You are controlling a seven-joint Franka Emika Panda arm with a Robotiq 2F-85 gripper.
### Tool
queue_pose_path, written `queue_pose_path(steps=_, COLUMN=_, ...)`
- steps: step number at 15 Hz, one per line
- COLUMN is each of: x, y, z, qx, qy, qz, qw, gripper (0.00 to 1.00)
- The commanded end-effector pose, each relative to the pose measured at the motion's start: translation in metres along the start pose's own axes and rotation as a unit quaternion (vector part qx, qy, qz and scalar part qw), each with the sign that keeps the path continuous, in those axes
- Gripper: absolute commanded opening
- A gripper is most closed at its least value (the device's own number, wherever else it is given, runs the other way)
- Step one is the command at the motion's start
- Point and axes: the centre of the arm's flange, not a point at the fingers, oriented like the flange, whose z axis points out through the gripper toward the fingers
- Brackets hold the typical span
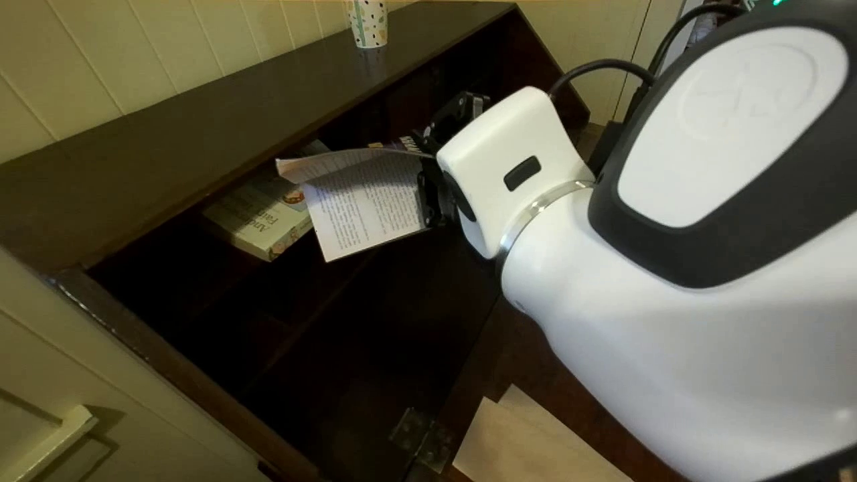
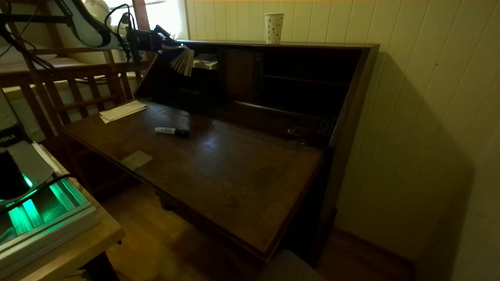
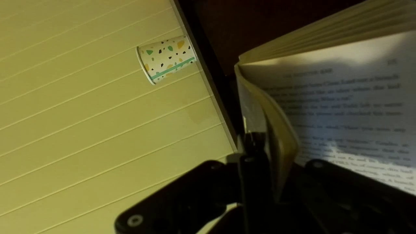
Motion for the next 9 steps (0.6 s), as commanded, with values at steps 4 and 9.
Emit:
queue_pose_path(steps=4, x=-0.004, y=0.001, z=0.036, qx=0.011, qy=0.061, qz=-0.02, qw=0.9979, gripper=0.01)
queue_pose_path(steps=9, x=-0.008, y=-0.002, z=0.055, qx=0.003, qy=0.106, qz=-0.032, qw=0.9938, gripper=0.01)
